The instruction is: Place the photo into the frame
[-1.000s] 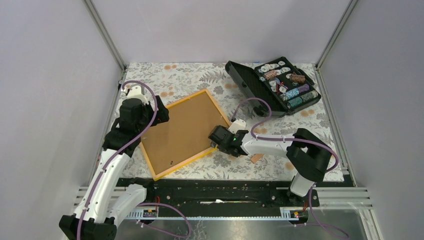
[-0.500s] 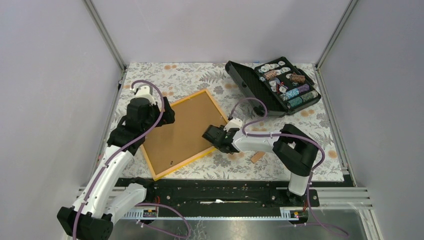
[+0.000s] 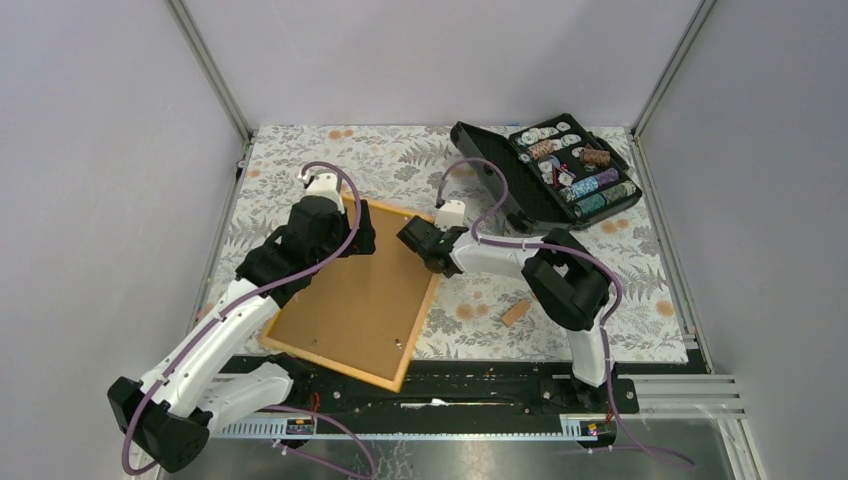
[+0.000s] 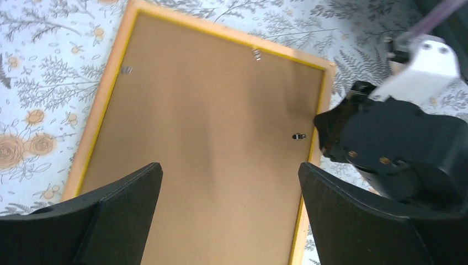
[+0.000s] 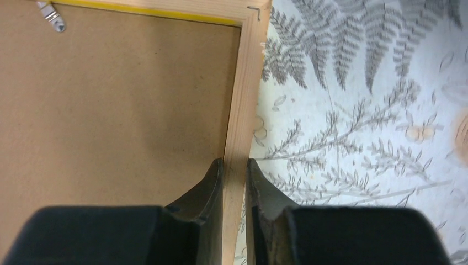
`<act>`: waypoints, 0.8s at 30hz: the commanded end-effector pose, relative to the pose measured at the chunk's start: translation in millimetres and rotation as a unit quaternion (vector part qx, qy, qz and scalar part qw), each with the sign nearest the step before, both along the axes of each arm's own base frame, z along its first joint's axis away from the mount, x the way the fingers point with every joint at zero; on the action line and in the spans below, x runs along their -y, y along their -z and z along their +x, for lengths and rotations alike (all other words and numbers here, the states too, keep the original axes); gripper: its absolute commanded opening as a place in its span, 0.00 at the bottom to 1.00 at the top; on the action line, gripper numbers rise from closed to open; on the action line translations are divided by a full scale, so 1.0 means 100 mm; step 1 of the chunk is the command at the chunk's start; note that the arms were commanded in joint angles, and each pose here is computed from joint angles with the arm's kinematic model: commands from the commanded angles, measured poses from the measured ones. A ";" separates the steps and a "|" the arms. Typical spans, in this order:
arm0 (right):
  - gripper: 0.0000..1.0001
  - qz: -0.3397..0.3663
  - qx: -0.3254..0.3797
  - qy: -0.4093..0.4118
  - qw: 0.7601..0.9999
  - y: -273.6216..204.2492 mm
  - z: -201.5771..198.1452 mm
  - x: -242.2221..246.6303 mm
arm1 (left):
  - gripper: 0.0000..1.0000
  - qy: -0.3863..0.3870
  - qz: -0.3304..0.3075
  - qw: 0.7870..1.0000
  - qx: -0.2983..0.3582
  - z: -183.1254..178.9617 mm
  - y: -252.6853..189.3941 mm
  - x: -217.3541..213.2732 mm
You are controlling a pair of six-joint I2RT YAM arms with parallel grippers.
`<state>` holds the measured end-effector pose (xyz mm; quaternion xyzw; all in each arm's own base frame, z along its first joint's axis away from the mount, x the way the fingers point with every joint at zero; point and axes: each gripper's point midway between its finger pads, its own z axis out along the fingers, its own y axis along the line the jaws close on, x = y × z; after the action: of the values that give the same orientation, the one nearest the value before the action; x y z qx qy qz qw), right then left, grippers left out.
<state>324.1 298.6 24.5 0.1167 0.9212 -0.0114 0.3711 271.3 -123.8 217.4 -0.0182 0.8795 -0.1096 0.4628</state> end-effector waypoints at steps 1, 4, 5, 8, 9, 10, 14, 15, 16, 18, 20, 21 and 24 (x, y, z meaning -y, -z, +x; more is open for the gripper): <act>0.14 -0.100 0.010 -0.125 0.987 -0.10 0.26 0.02 | 0.99 -0.026 0.022 0.998 0.055 0.13 -0.36 -0.01; 0.16 -0.109 0.014 -0.153 0.982 -0.16 0.45 0.01 | 0.99 -0.042 0.056 0.995 0.069 0.13 -0.38 -0.06; 0.16 -0.104 0.014 -0.163 0.981 -0.17 0.51 -0.03 | 0.99 -0.040 0.057 0.995 0.070 0.14 -0.37 -0.03; 0.16 -0.089 0.020 -0.165 0.982 -0.22 0.75 -0.13 | 0.99 -0.026 0.050 0.996 0.063 0.14 -0.32 0.08; 0.15 -0.085 0.025 -0.161 0.983 -0.24 0.84 -0.16 | 0.99 -0.026 0.048 0.997 0.062 0.14 -0.31 0.09; 0.14 -0.082 0.029 -0.158 0.984 -0.26 0.93 -0.17 | 0.99 -0.029 0.049 0.996 0.062 0.14 -0.30 0.08; 0.10 -0.069 0.049 -0.160 0.984 -0.28 1.18 -0.21 | 0.99 -0.055 0.073 0.993 0.069 0.14 -0.27 -0.05; 0.10 -0.065 0.054 -0.164 0.983 -0.27 1.21 -0.22 | 0.99 -0.054 0.076 0.993 0.069 0.13 -0.25 -0.05; 0.11 -0.064 0.056 -0.168 0.982 -0.27 1.22 -0.23 | 0.99 -0.051 0.078 0.993 0.069 0.12 -0.25 -0.05; 0.20 -0.061 0.055 -0.172 0.982 -0.29 1.22 -0.25 | 0.99 -0.049 0.079 0.993 0.069 0.10 -0.25 -0.04; 0.39 -0.053 0.046 -0.160 0.985 -0.35 1.17 -0.22 | 0.99 -0.045 0.078 0.994 0.069 0.09 -0.24 -0.01; 0.45 -0.045 0.040 -0.154 0.986 -0.39 1.14 -0.21 | 0.99 -0.042 0.079 0.994 0.069 0.09 -0.24 0.00; 0.63 0.015 0.007 -0.111 0.994 -0.44 0.92 -0.22 | 0.99 -0.038 0.086 0.993 0.070 0.09 -0.23 0.02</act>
<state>425.5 313.2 30.4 -0.0482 0.9229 -0.0077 0.3820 277.7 -127.1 230.6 -0.0011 0.8620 -0.0210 0.5065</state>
